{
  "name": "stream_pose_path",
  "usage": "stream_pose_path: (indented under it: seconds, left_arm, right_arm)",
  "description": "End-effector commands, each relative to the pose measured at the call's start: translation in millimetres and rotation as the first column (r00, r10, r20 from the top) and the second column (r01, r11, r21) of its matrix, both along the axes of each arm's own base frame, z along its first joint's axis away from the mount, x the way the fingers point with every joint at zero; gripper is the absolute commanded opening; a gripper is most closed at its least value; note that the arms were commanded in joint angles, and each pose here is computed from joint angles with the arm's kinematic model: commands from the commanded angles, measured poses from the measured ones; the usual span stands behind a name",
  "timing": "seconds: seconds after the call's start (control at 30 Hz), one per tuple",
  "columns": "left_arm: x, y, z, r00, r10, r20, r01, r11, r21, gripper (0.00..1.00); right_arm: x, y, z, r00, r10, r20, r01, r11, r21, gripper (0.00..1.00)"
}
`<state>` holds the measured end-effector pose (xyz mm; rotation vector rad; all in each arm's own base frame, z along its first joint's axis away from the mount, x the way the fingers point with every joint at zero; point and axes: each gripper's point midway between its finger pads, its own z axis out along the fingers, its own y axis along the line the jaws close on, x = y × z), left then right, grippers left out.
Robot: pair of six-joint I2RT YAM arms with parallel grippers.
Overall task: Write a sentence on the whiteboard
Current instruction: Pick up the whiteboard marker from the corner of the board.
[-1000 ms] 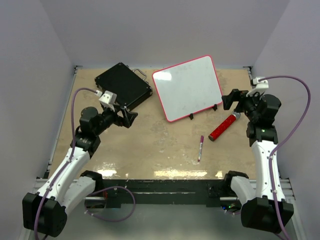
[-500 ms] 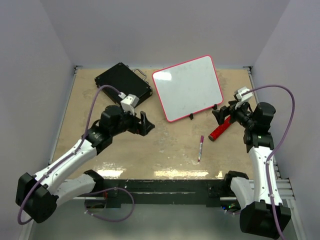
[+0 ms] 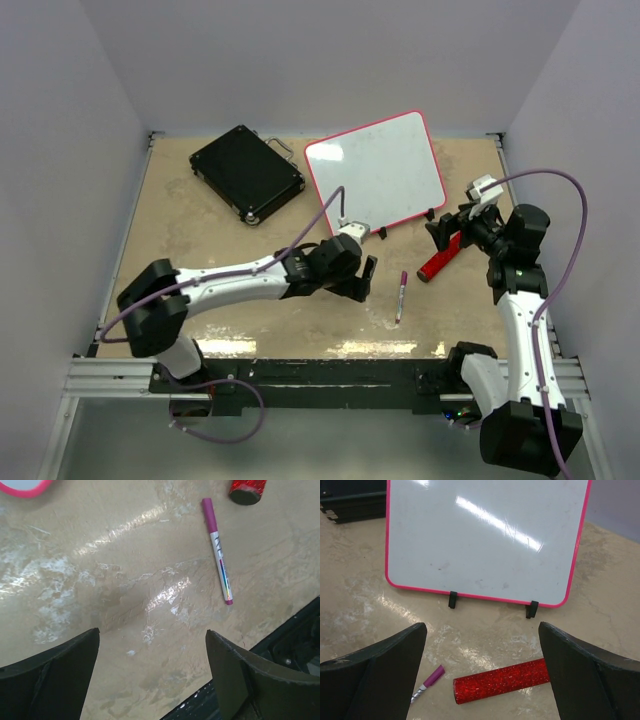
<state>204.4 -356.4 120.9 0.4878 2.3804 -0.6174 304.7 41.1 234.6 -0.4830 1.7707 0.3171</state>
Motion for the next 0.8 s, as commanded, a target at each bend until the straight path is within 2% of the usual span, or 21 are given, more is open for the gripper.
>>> stream_pose_path:
  seconds: [0.0,0.13,0.33,0.77]
  left_arm:
    - [6.4,-31.5,-12.0,1.0,0.028,-0.008,-0.027,0.999,0.044,0.88]
    - [7.4,-62.6,-22.3,1.0,-0.001,-0.021,0.001,0.999,0.042,0.81]
    - [6.5,-95.4,-41.9,0.996,0.013,-0.086,-0.007,0.997,0.074,0.56]
    - [-4.9,-139.5,-60.7,0.99,-0.038,-0.132,0.049,0.995,0.082,0.53]
  right_arm:
    - [5.3,-5.6,20.0,0.999,-0.028,0.047,0.029,0.999,-0.018,0.99]
    - [5.5,-5.5,20.2,0.998,-0.03,0.046,0.031,0.999,-0.015,0.99]
    - [5.6,-7.0,21.2,0.998,-0.042,0.046,0.043,0.999,-0.013,0.99]
    - [7.0,-9.3,20.9,0.997,-0.059,0.045,0.059,0.998,-0.011,0.99]
